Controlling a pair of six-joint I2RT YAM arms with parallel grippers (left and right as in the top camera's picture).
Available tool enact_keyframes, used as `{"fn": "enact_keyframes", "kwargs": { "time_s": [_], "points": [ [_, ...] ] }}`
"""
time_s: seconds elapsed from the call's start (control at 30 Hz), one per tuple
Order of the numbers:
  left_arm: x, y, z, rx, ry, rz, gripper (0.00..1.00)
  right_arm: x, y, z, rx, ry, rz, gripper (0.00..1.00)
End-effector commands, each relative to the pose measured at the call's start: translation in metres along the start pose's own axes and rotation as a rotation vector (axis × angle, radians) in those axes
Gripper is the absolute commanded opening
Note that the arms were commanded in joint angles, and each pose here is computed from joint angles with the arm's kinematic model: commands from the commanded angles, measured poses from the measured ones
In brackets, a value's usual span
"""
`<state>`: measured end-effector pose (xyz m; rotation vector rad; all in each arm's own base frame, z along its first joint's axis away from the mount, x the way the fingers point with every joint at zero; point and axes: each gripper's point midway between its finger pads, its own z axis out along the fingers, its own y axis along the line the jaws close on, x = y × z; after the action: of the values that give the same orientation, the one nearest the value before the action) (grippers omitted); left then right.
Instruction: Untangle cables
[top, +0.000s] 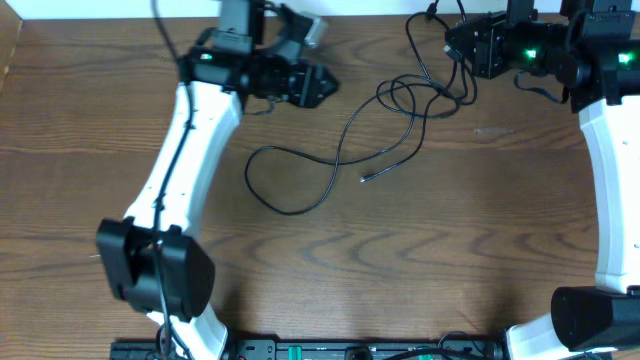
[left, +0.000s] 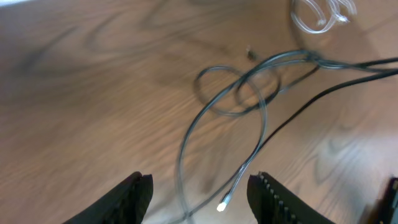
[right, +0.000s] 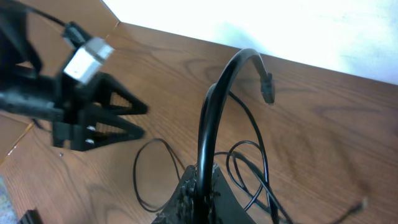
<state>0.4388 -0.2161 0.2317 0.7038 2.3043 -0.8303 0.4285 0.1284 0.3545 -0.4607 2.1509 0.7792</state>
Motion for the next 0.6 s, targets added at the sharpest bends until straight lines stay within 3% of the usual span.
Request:
{"fn": "enact_keyframes", "kwargs": {
  "time_s": [0.0, 0.4, 0.57],
  "points": [
    [0.003, -0.019, 0.028, 0.100, 0.011, 0.049, 0.57, -0.003, 0.006, -0.004, -0.019, -0.011, 0.006, 0.01],
    [-0.011, -0.061, 0.096, 0.246, -0.065, 0.210, 0.62, 0.001, 0.006, -0.004, -0.020, 0.005, 0.020, 0.01],
    [-0.016, -0.063, 0.120, 0.259, -0.106, 0.261, 0.74, 0.004, 0.006, -0.004, -0.021, 0.015, 0.028, 0.01]
  ]
}}
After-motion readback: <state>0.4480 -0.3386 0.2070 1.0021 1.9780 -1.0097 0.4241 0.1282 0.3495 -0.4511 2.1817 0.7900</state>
